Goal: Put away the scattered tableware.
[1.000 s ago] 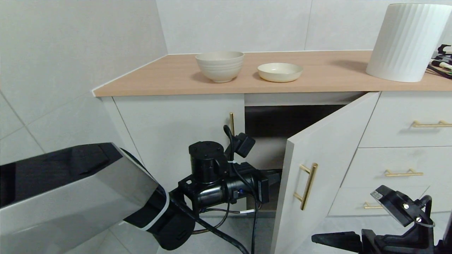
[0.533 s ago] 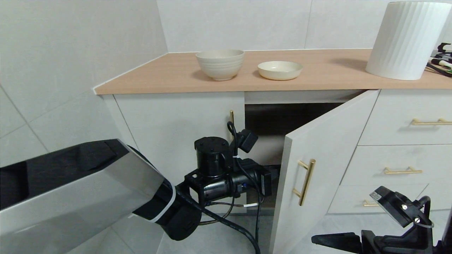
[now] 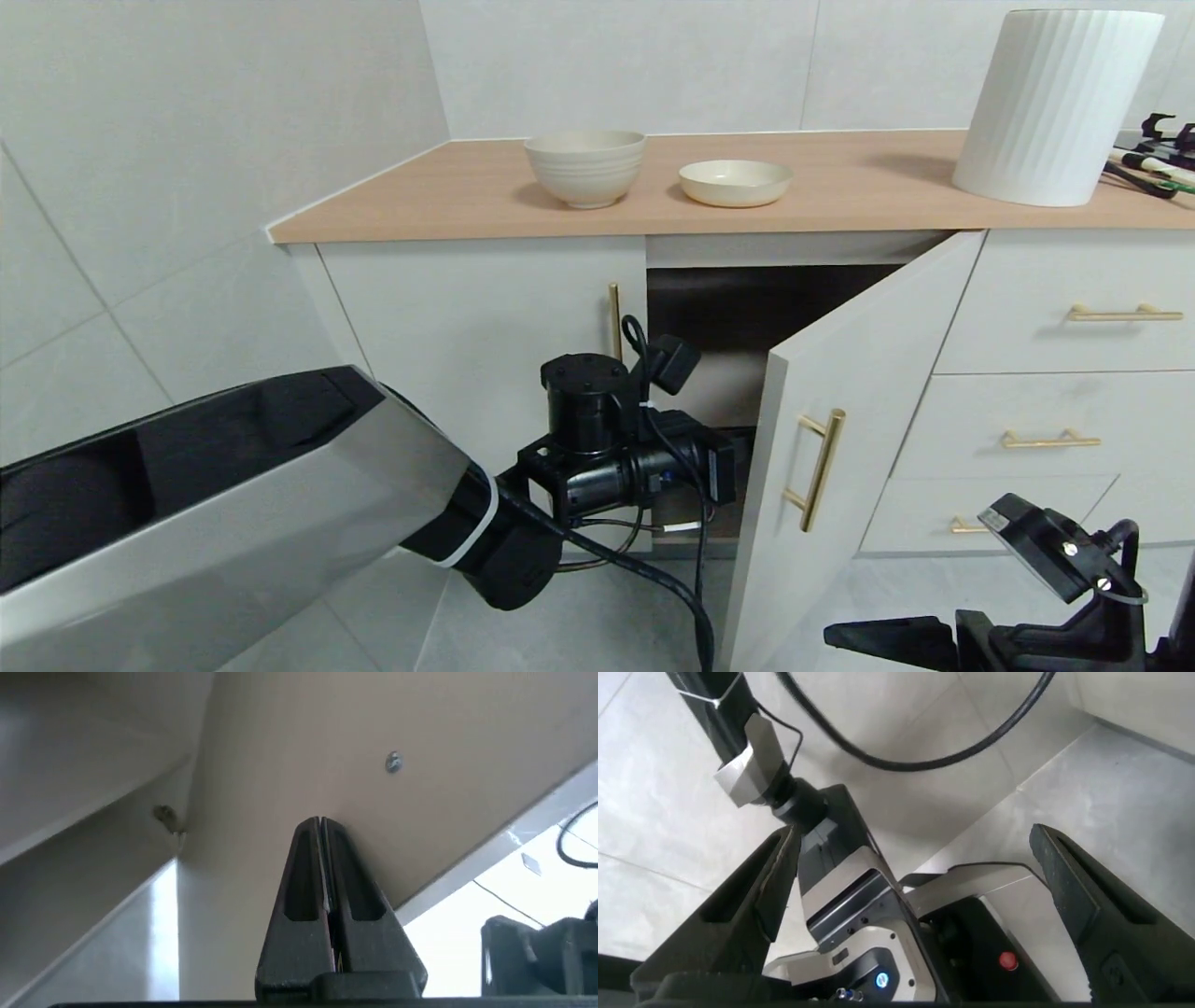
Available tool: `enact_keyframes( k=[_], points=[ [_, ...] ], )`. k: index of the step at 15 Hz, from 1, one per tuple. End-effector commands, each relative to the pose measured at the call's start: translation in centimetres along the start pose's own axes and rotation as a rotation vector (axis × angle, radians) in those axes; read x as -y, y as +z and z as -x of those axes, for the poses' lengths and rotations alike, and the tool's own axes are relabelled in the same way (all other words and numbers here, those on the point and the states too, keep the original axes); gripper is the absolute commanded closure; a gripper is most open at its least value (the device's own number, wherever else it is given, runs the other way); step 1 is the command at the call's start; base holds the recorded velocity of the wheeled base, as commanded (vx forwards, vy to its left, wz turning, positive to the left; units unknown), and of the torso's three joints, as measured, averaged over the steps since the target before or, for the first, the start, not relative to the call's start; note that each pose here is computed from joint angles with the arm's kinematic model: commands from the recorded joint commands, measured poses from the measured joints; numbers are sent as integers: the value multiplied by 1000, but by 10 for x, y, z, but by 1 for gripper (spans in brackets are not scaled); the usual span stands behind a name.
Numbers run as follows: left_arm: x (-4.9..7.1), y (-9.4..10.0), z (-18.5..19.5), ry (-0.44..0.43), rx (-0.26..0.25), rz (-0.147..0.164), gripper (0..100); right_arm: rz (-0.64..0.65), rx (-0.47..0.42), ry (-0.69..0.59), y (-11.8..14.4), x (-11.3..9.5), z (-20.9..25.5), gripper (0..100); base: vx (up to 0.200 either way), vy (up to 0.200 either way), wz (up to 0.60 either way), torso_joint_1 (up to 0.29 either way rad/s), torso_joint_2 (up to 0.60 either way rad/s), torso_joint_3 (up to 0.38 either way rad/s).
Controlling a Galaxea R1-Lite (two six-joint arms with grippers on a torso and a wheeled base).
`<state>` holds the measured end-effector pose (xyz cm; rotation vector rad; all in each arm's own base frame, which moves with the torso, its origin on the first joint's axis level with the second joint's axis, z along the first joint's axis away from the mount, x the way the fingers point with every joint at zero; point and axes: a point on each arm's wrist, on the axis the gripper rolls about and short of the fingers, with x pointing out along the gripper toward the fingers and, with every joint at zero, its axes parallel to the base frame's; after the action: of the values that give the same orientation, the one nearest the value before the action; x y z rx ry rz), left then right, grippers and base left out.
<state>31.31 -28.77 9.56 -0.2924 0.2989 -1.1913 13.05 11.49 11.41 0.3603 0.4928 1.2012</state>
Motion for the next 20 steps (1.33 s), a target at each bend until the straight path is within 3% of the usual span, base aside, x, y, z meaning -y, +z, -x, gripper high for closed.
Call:
enact_keyframes(
  k=[1,3,4,7,8,9,10,11,12,14,17,20],
  points=[
    [9,3,-2,-23,8,-11,100,19,26,19,5,-5,2,0,0,0,0,0,0,0],
    [31,6,-8,-75,8,-24,100,61,72,99,12,-25,7,0,0,0,0,0,0,0],
    [52,6,-15,-124,0,-32,100,63,102,140,16,-35,14,0,0,0,0,0,0,0],
    [130,-6,-31,-328,-82,-40,100,105,174,231,26,-57,27,0,0,0,0,0,0,0],
    [135,-12,-28,-334,-98,-37,100,105,170,231,25,-57,28,0,0,0,0,0,0,0],
    [134,-14,-23,-323,-108,-32,100,100,165,226,24,-57,27,0,0,0,0,0,0,0],
    [113,-9,-12,-260,-101,-21,100,95,158,223,24,-56,27,0,0,0,0,0,0,0],
    [81,3,7,-168,-59,-16,100,85,146,213,23,-54,24,0,0,0,0,0,0,0],
    [62,14,25,-109,-16,-22,100,71,130,194,22,-49,20,0,0,0,0,0,0,0],
    [39,32,69,6,31,-16,100,48,125,102,24,-32,8,0,0,0,0,0,0,0],
    [24,48,132,154,81,-6,100,104,200,-58,52,-4,-19,0,0,0,0,0,0,0],
    [36,70,196,297,98,-11,100,251,269,-228,89,44,-47,0,0,0,0,0,0,0]
  ],
)
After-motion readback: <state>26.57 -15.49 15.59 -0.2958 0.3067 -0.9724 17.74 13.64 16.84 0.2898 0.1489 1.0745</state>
